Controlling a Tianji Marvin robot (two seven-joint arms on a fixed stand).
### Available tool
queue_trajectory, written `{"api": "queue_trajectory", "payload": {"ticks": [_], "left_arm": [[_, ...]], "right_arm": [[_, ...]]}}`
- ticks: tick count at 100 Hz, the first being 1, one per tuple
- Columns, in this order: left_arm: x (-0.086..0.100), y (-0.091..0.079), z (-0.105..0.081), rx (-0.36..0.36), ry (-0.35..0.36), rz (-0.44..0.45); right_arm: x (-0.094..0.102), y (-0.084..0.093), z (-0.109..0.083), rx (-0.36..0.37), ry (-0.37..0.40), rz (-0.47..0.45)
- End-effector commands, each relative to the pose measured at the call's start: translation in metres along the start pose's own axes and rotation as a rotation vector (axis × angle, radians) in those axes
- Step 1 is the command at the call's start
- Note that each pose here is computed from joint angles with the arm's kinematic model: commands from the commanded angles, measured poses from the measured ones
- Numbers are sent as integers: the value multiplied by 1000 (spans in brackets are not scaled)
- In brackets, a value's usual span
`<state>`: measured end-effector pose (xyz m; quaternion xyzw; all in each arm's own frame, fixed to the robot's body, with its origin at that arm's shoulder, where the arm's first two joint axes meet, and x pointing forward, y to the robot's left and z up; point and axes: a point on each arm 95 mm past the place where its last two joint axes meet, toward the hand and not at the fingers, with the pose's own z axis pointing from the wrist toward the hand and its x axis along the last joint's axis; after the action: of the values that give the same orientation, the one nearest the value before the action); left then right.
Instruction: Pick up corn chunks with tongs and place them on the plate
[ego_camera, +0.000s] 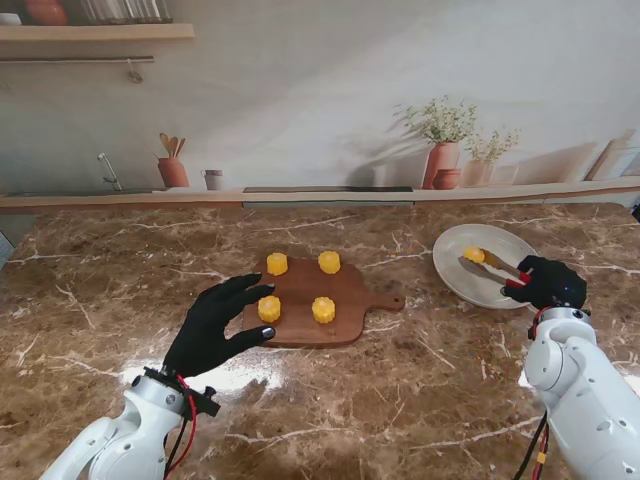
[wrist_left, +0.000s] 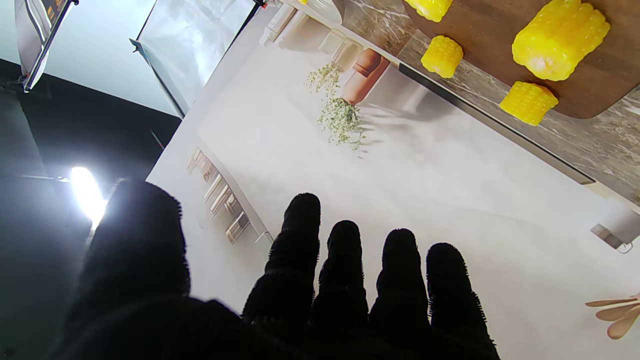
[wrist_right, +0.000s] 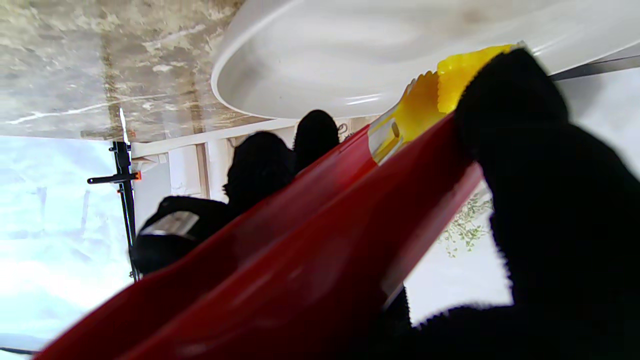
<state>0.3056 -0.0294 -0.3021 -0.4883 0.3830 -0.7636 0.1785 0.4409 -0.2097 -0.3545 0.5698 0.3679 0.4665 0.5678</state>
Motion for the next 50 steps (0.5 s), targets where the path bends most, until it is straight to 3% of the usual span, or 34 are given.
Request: {"api": "queue_trajectory", "payload": {"ticks": [1, 28, 50], "left_arm": [[-1, 3, -2, -9, -7, 1], [-1, 3, -3, -10, -7, 3], [0, 4, -3, -10, -7, -1]], "right_arm": [[-1, -3, -1, 22, -8, 7], [6, 6, -12, -9, 31, 22], [37, 11, -39, -34, 164, 79]]}}
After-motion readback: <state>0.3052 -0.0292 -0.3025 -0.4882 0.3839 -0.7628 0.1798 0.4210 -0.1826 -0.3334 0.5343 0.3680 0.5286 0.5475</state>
